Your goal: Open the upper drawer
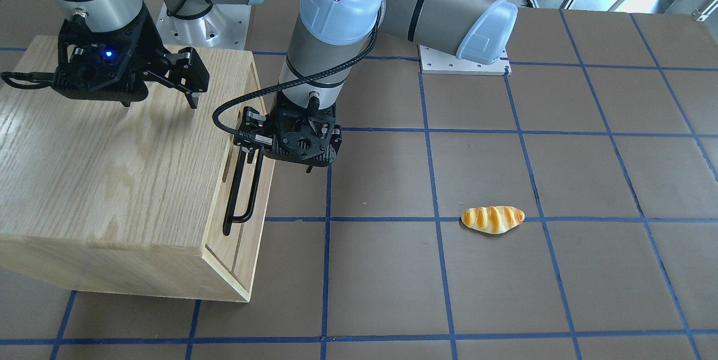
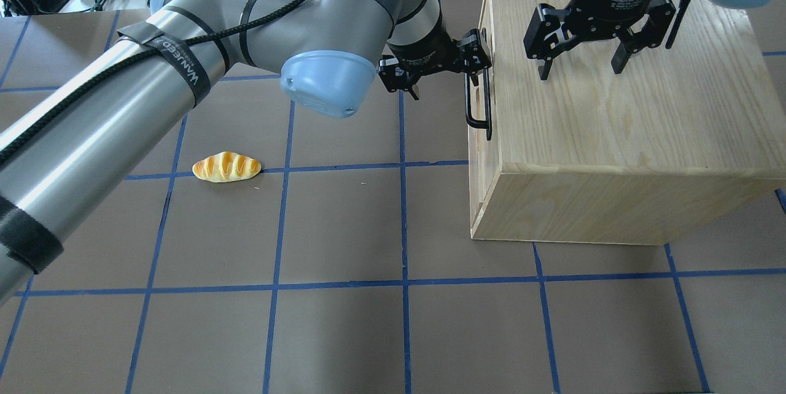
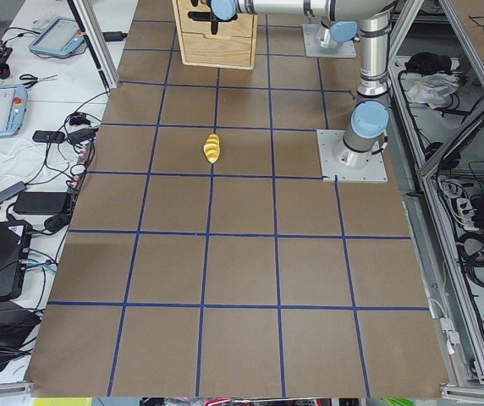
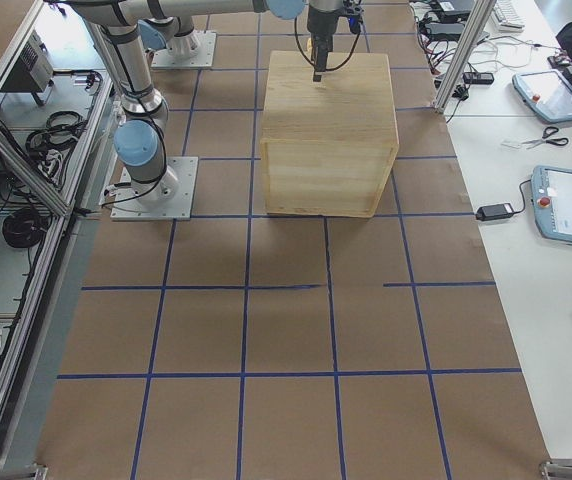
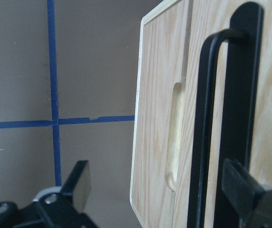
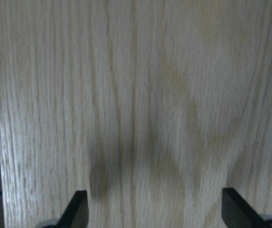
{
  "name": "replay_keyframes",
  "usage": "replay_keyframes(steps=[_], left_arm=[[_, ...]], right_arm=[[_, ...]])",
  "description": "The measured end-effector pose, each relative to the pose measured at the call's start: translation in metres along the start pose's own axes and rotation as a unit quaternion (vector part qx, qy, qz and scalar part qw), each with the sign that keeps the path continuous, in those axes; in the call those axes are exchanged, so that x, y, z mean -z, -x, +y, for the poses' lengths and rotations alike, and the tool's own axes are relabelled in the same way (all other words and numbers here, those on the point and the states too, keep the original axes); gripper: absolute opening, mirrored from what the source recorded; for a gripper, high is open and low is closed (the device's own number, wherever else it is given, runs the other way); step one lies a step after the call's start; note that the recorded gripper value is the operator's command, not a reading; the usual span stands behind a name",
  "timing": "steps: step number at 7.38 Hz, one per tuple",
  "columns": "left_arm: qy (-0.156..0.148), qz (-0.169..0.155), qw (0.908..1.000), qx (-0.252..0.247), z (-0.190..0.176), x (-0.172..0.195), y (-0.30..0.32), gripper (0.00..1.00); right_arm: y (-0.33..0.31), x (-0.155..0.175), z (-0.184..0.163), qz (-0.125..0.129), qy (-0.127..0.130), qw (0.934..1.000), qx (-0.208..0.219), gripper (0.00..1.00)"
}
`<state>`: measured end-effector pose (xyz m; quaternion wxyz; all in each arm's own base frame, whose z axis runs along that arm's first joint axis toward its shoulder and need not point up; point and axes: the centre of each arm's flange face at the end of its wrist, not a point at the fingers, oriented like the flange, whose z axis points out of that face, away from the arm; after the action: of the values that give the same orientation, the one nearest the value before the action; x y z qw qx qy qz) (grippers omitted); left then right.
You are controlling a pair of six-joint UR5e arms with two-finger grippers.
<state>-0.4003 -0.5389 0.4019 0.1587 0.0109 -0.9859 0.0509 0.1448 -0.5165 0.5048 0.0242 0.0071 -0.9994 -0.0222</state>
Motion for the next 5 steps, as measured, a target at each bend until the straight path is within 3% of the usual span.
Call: replay_keyframes(steps=[5], left_arm=[[0.01,-0.004,0.9999,0.001,0.001,-0.015,0.0,1.0]], right_arm=[[0.0,0.0,0.0,0.0,0.0,1.0,0.0,1.0]])
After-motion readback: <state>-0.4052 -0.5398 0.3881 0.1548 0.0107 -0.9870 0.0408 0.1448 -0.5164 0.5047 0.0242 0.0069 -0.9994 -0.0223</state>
